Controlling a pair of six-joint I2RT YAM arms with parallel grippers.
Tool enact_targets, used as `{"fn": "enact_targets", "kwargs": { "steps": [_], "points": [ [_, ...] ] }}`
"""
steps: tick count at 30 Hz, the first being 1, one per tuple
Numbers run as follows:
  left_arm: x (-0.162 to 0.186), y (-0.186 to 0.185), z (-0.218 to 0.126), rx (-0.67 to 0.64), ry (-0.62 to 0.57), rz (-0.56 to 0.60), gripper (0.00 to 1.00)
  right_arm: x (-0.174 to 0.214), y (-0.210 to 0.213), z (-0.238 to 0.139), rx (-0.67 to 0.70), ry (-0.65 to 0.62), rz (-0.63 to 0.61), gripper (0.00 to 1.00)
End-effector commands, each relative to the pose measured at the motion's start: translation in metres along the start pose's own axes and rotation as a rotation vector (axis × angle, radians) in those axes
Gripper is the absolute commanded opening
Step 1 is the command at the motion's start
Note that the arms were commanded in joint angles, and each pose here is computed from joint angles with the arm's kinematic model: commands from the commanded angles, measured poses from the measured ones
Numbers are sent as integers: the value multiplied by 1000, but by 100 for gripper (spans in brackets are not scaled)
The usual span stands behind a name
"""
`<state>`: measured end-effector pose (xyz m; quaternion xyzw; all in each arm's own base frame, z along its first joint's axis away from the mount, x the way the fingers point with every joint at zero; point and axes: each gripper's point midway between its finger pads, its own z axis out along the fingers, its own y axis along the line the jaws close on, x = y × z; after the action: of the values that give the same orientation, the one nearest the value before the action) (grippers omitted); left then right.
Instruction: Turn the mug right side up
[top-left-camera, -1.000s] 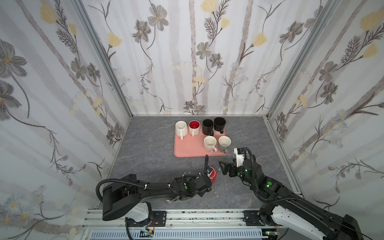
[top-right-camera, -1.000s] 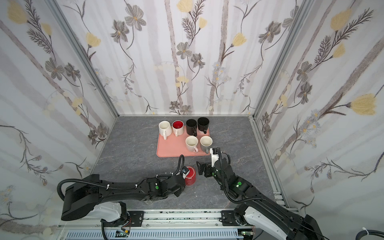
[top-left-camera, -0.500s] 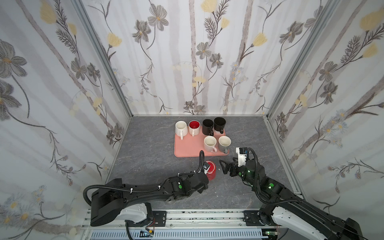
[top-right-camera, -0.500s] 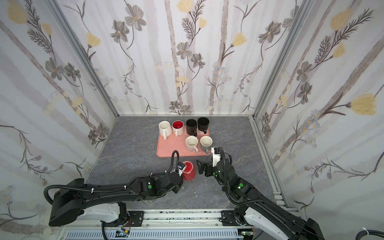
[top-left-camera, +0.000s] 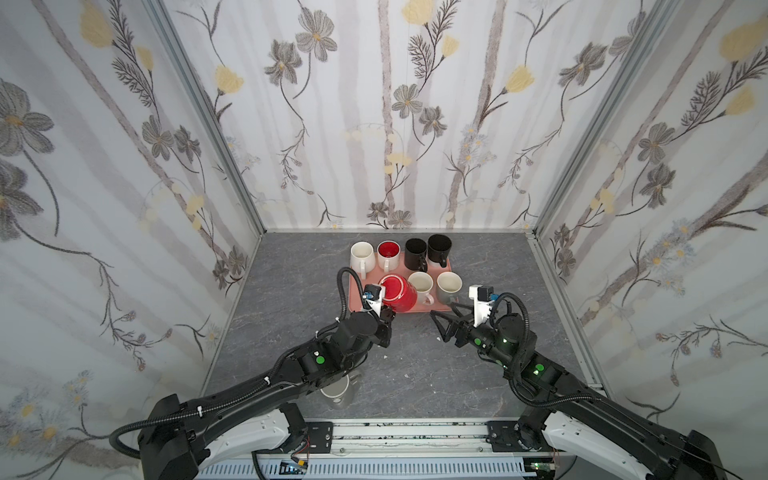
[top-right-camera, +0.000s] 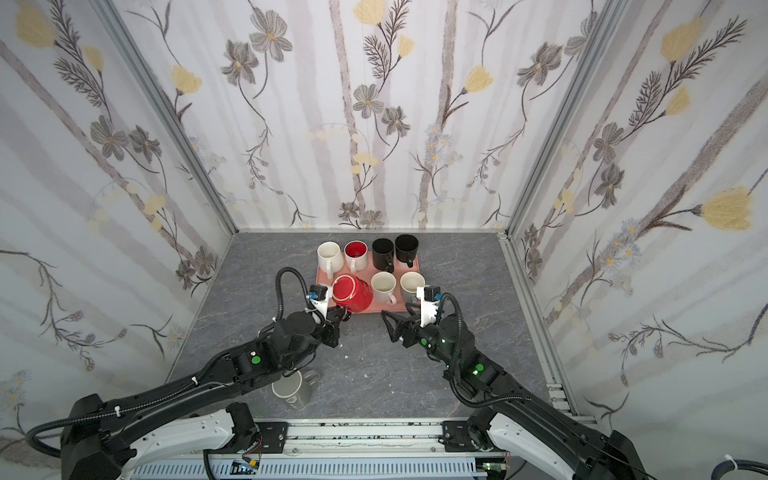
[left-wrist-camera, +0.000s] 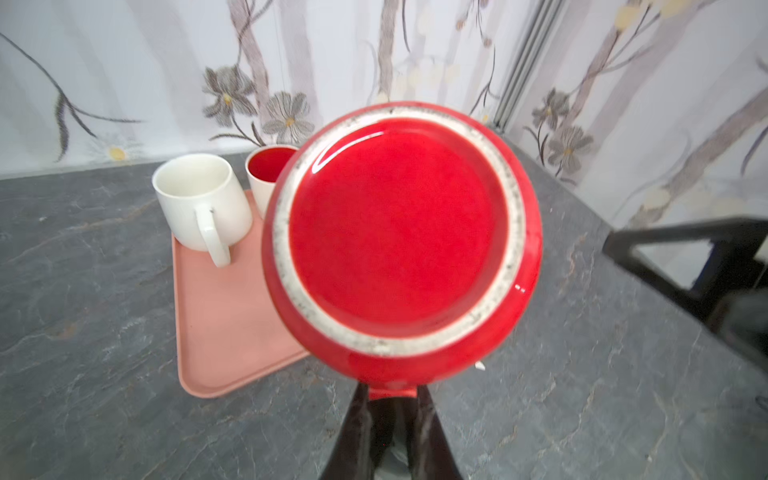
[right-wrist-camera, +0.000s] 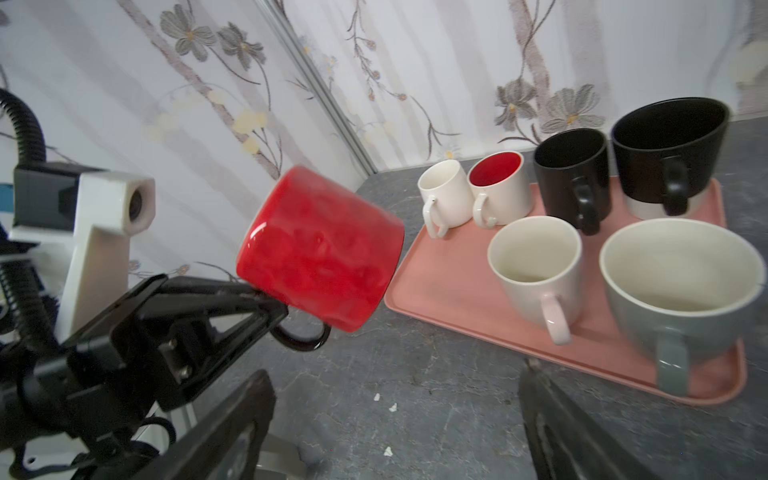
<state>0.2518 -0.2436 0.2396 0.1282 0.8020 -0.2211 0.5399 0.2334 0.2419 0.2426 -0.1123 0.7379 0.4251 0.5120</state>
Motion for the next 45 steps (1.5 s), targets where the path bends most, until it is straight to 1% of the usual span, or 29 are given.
{"fn": "enact_targets", "kwargs": {
  "steps": [1,5,10,14,17,22,24,27,30,33,40,41,43,44,45],
  "points": [
    [-63,-15,-14,110,-216,-93,0,-22,51,5,-262,-59,18,87],
    [-95,-21,-30,169,-335,-134,0,-30,75,15,-373,-79,38,84],
    [-121,-25,-49,233,-454,-182,0,-35,108,27,-491,-98,45,85],
    [-138,-33,-68,319,-534,-220,0,-43,128,30,-617,-129,80,85],
    [-146,-40,-79,382,-566,-219,0,-51,138,27,-691,-167,92,82],
    [-149,-48,-99,474,-603,-219,0,-66,148,18,-771,-231,99,79],
    [-149,-49,-105,502,-614,-227,0,-72,157,12,-824,-251,91,78],
    [-148,-50,-110,521,-617,-230,0,-76,166,12,-862,-246,79,73],
    [-148,-52,-111,540,-615,-233,0,-78,169,14,-871,-251,76,68],
    [-147,-54,-112,550,-610,-232,0,-79,173,15,-886,-250,78,59],
    [-145,-53,-109,545,-600,-240,0,-83,177,11,-903,-261,79,31],
    [-144,-52,-109,542,-597,-245,0,-83,177,12,-902,-260,81,25],
    [-143,-52,-107,540,-590,-248,0,-84,178,11,-905,-263,84,11],
    [-142,-52,-105,534,-583,-253,0,-85,178,11,-904,-263,87,0],
    [-141,-51,-103,527,-576,-258,0,-86,178,11,-903,-264,90,0]
  ]
}}
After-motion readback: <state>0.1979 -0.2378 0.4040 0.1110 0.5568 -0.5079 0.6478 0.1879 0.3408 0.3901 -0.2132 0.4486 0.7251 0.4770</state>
